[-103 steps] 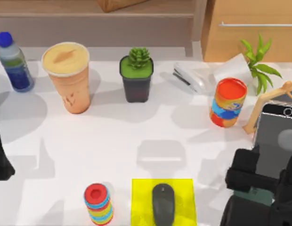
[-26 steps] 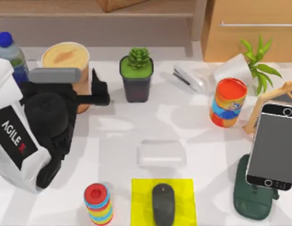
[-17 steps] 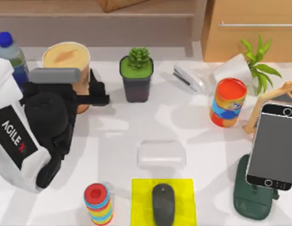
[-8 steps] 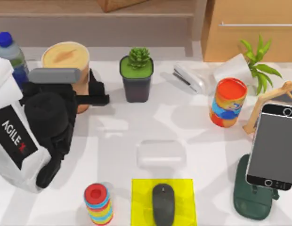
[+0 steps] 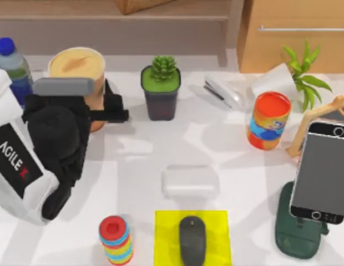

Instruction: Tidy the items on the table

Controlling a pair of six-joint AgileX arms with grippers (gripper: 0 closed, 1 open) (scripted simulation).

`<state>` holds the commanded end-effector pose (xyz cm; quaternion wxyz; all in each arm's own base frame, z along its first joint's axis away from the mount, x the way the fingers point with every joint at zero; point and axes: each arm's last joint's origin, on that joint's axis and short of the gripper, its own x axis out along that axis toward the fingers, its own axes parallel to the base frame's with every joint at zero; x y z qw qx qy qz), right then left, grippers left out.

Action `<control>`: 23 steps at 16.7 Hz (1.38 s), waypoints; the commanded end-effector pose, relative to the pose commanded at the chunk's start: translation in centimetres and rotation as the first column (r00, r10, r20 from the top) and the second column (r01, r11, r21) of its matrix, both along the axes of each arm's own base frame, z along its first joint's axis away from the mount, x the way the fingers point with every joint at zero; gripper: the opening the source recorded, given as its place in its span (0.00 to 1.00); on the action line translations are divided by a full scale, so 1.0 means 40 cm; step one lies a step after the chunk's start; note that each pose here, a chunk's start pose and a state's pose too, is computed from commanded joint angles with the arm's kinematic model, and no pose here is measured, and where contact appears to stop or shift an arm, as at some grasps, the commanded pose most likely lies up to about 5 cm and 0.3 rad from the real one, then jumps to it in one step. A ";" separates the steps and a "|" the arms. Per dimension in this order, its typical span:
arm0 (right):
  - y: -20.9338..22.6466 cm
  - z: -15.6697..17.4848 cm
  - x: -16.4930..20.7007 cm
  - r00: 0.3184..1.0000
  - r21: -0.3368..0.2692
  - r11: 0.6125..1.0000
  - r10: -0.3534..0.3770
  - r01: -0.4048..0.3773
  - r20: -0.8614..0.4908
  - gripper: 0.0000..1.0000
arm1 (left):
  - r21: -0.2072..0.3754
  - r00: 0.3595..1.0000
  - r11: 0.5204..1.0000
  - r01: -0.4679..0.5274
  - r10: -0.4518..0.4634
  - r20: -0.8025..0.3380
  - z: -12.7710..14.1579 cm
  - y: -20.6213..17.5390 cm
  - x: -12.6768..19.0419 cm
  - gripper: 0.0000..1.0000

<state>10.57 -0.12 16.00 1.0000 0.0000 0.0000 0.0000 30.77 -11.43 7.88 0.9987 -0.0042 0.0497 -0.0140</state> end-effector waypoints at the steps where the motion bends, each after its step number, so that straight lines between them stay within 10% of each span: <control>1: 0.000 0.000 0.000 1.000 0.000 1.000 0.000 0.000 0.000 1.00 | 0.000 1.000 1.000 0.000 0.000 0.000 0.006 0.000 0.000 0.00; 8: 0.000 0.000 0.000 1.000 0.000 1.000 0.000 0.000 0.000 1.00 | -0.008 1.000 1.000 0.001 -0.001 0.022 0.023 -0.003 0.006 0.00; 16: 0.000 0.000 0.000 1.000 0.000 1.000 0.000 0.000 0.000 1.00 | -0.103 0.960 0.992 0.066 -0.035 0.277 0.237 -0.016 0.085 0.00; 23: 0.000 0.000 0.000 1.000 0.000 1.000 0.000 0.000 0.000 1.00 | -0.073 0.959 0.995 0.074 -0.051 0.277 0.359 0.046 0.187 0.00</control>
